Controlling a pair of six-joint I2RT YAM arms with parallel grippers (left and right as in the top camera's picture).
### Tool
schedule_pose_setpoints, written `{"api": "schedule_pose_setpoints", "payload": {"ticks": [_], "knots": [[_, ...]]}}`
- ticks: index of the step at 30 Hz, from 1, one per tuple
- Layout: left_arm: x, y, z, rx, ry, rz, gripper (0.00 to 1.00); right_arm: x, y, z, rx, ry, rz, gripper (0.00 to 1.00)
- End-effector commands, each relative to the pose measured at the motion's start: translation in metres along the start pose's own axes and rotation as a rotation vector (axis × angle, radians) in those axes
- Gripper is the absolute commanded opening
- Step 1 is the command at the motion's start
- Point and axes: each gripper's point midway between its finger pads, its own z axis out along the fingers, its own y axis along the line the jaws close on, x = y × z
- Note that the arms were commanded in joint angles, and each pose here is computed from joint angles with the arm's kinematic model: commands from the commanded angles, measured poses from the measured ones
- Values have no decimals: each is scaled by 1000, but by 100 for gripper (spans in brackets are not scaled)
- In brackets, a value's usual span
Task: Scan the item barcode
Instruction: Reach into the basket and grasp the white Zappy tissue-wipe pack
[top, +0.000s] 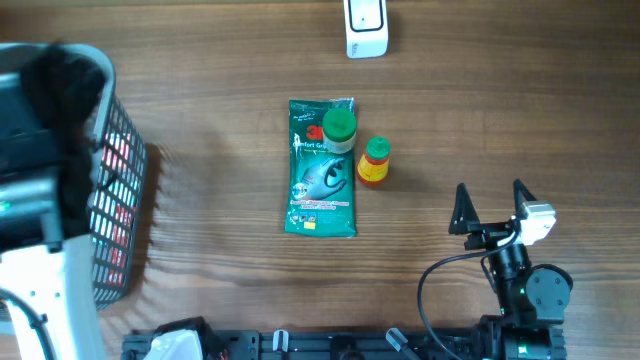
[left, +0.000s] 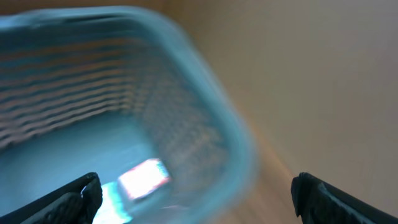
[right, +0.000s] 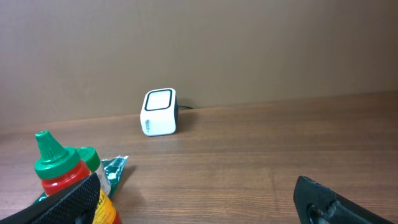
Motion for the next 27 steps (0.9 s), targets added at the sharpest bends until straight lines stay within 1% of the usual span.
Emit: {"api": "schedule_pose_setpoints", "payload": {"ticks": [1,3,5,9,11,12,16,18,20,23,24,25,27], "knots": [[2,64,22,-145,114,-417,100,-3,0,-1,1,-13,-13,100],[9,92,35,-182,221,-526,100,-3,0,-1,1,-13,-13,100],[33,134,54,-323,328,-596,100,-3,0,-1,1,-13,-13,100],[88,182,92,-504,484,-609,100,-3,0,-1,1,-13,-13,100],[116,195,106,-547,576,-544,100,-3,0,-1,1,-13,-13,100],[133,203,109,-581,625,-534,100,-3,0,-1,1,-13,-13,100],[174,222,114,-604,696,-473,100,-3,0,-1,1,-13,-13,100],[199,233,121,-598,712,-447,100,-3,0,-1,1,-13,-13,100],[211,238,127,-586,707,-441,99,-3,0,-1,1,-13,-13,100],[217,241,134,-570,686,-439,99,-3,0,-1,1,-13,-13,100],[216,240,135,-567,684,-440,98,-3,0,-1,1,-13,-13,99],[216,240,135,-563,683,-441,93,-3,0,-1,1,-13,-13,100],[216,240,135,-564,682,-441,92,-3,0,-1,1,-13,-13,100]]}}
